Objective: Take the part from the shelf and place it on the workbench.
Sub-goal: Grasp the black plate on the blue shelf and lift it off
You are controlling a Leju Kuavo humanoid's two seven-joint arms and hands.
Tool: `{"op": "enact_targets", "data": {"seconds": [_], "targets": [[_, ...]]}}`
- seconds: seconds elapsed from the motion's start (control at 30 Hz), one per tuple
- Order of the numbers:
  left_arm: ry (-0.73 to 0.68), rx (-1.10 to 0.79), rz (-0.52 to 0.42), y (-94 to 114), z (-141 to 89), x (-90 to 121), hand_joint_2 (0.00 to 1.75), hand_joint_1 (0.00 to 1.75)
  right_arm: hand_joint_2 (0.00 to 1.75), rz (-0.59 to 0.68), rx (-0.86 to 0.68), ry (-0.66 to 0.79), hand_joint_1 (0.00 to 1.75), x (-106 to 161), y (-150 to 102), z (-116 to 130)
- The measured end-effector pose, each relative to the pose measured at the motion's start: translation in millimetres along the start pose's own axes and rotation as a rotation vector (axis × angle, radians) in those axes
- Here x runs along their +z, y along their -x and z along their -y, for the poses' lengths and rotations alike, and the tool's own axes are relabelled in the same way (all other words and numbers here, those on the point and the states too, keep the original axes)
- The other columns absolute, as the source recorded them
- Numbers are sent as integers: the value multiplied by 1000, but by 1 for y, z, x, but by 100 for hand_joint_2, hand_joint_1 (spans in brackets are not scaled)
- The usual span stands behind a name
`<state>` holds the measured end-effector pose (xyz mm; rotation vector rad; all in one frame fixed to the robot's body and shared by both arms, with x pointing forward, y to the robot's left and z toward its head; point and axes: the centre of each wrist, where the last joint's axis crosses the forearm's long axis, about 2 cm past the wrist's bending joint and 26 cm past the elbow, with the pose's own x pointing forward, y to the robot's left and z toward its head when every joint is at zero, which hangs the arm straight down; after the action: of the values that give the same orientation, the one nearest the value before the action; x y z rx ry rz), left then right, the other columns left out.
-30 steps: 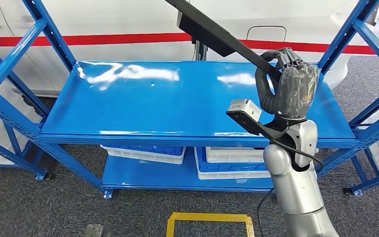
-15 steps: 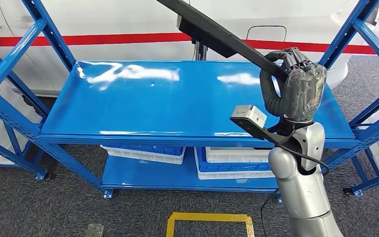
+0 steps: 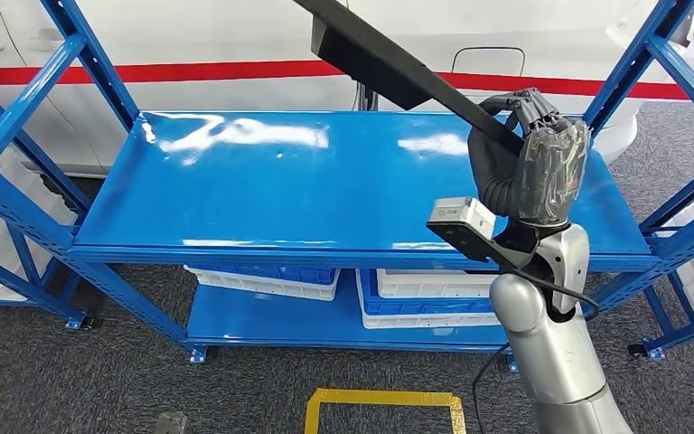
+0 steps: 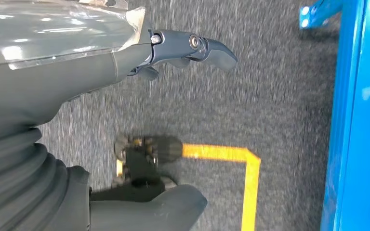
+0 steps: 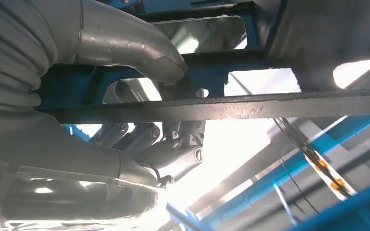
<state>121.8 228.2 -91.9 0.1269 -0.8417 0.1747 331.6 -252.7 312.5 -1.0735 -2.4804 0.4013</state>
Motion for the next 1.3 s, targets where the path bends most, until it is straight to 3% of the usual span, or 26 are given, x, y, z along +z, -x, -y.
{"op": "enact_targets", "data": {"seconds": [0.23,0.67,1.3], "targets": [[9,24,-88,2,-1,1,175,0,175,-24,-118,-48,175,-8,1,-9],[13,69,-84,7,-6,3,175,0,175,-21,-166,-86,175,-29,-1,-25],[-10,106,-106,11,-14,4,175,0,175,-47,-183,-109,175,-28,8,-38]]}}
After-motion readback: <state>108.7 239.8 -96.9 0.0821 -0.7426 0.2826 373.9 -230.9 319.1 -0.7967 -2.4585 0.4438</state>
